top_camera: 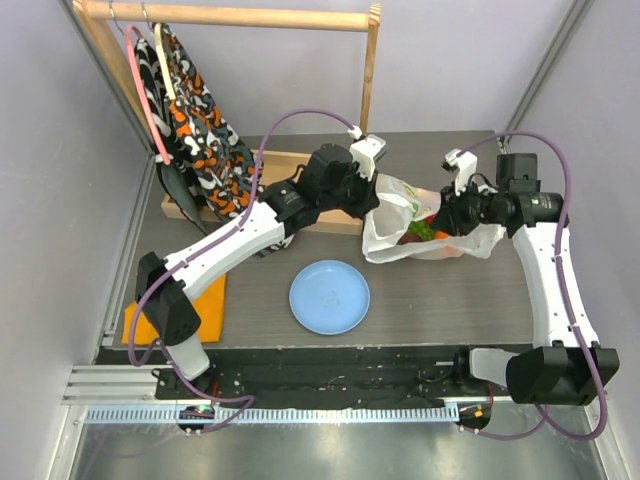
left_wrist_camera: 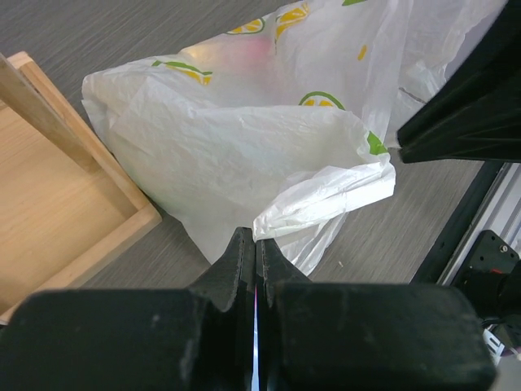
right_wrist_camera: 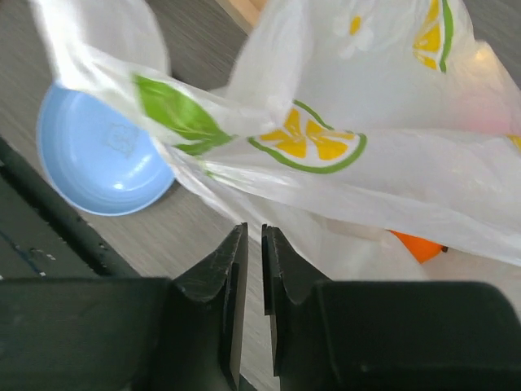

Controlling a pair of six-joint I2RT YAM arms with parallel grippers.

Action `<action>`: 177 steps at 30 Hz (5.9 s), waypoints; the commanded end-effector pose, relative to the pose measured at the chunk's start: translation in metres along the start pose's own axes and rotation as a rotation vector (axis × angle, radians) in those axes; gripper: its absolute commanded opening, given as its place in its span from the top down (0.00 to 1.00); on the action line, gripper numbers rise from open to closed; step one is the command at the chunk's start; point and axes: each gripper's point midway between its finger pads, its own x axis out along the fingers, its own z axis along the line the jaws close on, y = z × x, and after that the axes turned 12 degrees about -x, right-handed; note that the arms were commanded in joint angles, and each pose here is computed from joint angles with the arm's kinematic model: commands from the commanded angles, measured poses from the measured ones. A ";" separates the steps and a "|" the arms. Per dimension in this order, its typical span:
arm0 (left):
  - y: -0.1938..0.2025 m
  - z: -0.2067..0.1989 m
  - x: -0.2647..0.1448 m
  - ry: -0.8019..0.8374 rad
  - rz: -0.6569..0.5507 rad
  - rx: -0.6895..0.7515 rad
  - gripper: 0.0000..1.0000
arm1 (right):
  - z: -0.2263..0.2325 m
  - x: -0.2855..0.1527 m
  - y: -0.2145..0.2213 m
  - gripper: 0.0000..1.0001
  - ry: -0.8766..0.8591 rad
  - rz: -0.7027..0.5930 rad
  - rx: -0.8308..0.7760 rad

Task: Take the fake fruits out of the plastic bag
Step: Take out the fake fruit from the plastic bag, then place the fake fruit on the plate.

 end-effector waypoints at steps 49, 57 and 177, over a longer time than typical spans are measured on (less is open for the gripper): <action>-0.030 0.013 -0.013 0.015 -0.069 0.002 1.00 | -0.052 0.058 0.146 0.87 0.295 0.512 -0.008; -0.026 0.013 -0.008 0.025 -0.059 -0.008 1.00 | -0.058 0.060 0.133 0.86 0.356 0.439 0.032; -0.126 0.041 -0.268 -0.094 -0.489 0.181 0.11 | 0.194 0.159 -0.110 0.00 -0.301 0.321 -0.801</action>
